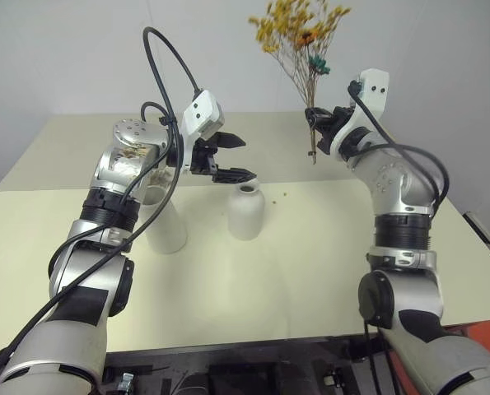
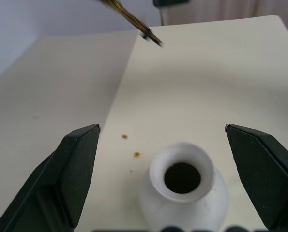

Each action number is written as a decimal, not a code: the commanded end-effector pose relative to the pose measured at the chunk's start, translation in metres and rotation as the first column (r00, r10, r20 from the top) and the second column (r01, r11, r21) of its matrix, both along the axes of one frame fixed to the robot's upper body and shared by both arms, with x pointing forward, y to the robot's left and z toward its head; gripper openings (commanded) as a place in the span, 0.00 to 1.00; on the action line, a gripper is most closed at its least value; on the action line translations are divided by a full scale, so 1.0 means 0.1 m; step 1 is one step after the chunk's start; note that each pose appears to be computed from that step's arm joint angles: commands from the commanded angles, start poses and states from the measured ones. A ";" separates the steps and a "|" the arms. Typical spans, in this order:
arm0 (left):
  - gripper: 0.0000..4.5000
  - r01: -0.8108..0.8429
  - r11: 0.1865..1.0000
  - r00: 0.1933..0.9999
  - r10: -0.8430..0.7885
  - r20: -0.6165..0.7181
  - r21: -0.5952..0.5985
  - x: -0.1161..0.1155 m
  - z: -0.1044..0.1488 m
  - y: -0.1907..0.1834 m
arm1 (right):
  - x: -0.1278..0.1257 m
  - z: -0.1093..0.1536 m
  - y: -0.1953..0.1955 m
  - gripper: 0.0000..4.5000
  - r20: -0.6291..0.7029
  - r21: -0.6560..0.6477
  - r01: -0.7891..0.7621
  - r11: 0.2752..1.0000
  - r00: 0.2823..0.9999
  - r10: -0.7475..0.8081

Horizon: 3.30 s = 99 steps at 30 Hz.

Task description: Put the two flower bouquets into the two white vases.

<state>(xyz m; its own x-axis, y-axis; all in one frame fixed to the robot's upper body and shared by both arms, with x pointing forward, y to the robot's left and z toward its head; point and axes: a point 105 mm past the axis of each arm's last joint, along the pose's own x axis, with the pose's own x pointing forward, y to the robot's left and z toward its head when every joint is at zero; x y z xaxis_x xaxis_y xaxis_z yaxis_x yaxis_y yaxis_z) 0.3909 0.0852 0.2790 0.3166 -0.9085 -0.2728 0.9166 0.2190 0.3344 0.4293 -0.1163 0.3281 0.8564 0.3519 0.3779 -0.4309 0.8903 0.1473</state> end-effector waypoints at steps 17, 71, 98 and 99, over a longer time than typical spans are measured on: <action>1.00 0.026 0.997 0.999 -0.022 -0.045 0.078 -0.21 0.12 0.33 | -0.47 0.05 0.72 0.01 0.323 0.088 -0.294 0.952 0.912 0.252; 1.00 0.006 0.996 0.998 0.000 -0.068 0.092 -0.32 0.01 0.42 | -0.61 -0.76 1.08 0.49 0.236 0.048 -0.322 0.946 0.924 0.302; 1.00 0.000 0.997 0.999 0.005 -0.053 0.083 -0.35 0.01 0.43 | -0.76 -0.76 0.85 0.99 0.099 -0.115 -0.356 0.928 0.925 0.367; 1.00 -0.001 0.996 0.999 0.006 -0.053 0.084 -0.35 0.00 0.43 | -0.76 -0.74 0.86 0.99 0.097 -0.116 -0.360 0.926 0.923 0.371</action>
<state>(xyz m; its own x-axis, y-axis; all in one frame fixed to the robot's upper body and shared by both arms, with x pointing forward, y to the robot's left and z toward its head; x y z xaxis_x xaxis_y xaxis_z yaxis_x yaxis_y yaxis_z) 0.3606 0.1277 0.2656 0.2938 -0.8683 -0.3998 0.9446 0.1996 0.2607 0.3567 -0.0284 0.2391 0.6318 0.6764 0.3785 -0.7342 0.6788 0.0123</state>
